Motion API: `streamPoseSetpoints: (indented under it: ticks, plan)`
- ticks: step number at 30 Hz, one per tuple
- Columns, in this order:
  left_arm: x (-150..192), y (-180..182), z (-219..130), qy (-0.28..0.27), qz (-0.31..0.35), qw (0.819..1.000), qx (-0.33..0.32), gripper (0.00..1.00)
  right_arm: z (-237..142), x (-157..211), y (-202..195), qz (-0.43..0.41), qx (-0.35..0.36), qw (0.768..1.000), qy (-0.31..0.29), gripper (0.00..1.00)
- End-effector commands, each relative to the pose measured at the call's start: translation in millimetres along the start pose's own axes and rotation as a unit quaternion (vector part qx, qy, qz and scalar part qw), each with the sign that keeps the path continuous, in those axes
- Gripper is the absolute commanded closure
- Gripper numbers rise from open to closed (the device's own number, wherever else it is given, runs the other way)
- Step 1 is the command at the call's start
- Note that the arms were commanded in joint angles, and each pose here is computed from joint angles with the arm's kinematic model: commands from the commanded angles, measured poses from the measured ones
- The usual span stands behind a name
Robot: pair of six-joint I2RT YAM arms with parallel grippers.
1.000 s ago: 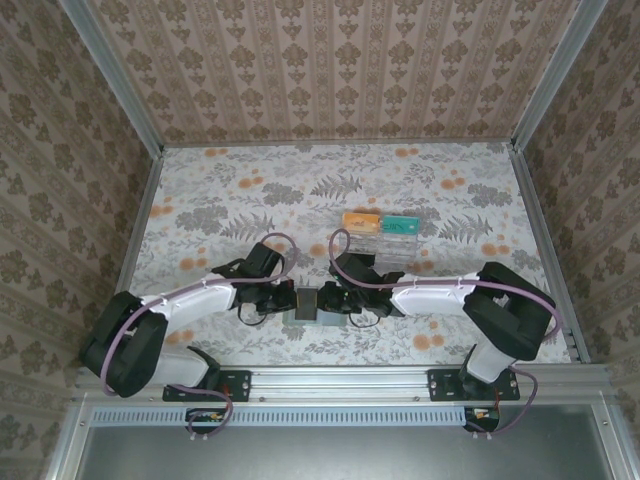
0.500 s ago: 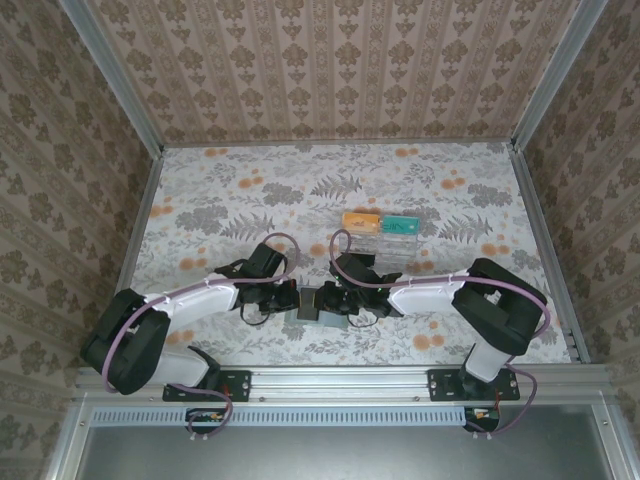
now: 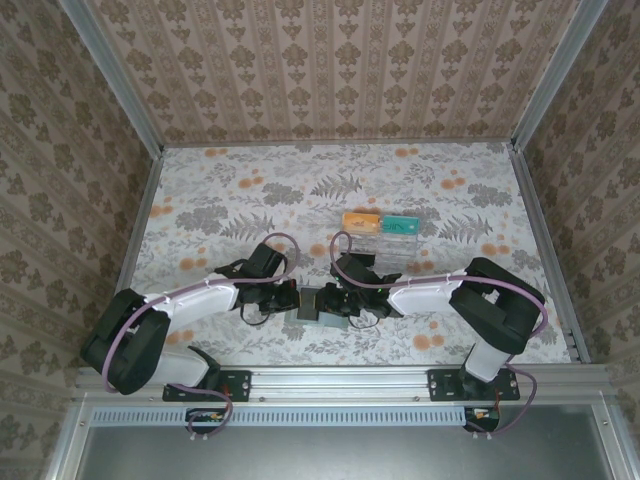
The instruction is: Take the credit cards out of the card holder
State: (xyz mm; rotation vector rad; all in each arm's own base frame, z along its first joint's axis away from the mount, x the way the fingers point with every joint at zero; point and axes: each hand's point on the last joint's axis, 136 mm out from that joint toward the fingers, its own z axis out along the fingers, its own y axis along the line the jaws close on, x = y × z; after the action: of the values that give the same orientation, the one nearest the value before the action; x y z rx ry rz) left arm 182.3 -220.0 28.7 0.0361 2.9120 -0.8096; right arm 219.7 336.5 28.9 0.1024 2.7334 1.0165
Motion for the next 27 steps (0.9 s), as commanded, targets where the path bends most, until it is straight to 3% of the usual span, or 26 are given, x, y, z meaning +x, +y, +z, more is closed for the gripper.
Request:
streamPoseSetpoints:
  ticks: [1, 8, 14, 27]
  plan:
    - [15.6, 23.4, 6.6, 0.021, -0.019, 0.999, -0.046, 1.0, 5.9, 2.8, -6.5, 0.015, 0.001, 1.0, 0.008, 0.77]
    - [16.2, 21.4, 7.2, 0.023, -0.017, 0.999, -0.044, 1.0, 7.9, 3.7, -4.7, 0.017, -0.008, 1.0, 0.011, 0.82]
    - [17.1, 23.1, 6.2, 0.023, -0.017, 0.998, -0.049, 1.0, 6.4, 3.0, -6.1, 0.02, -0.01, 1.0, 0.009, 1.0]
    - [18.4, 41.5, 1.6, 0.018, -0.037, 0.996, -0.08, 1.0, -13.6, -1.7, -28.1, 0.03, 0.008, 0.999, -0.005, 1.0]
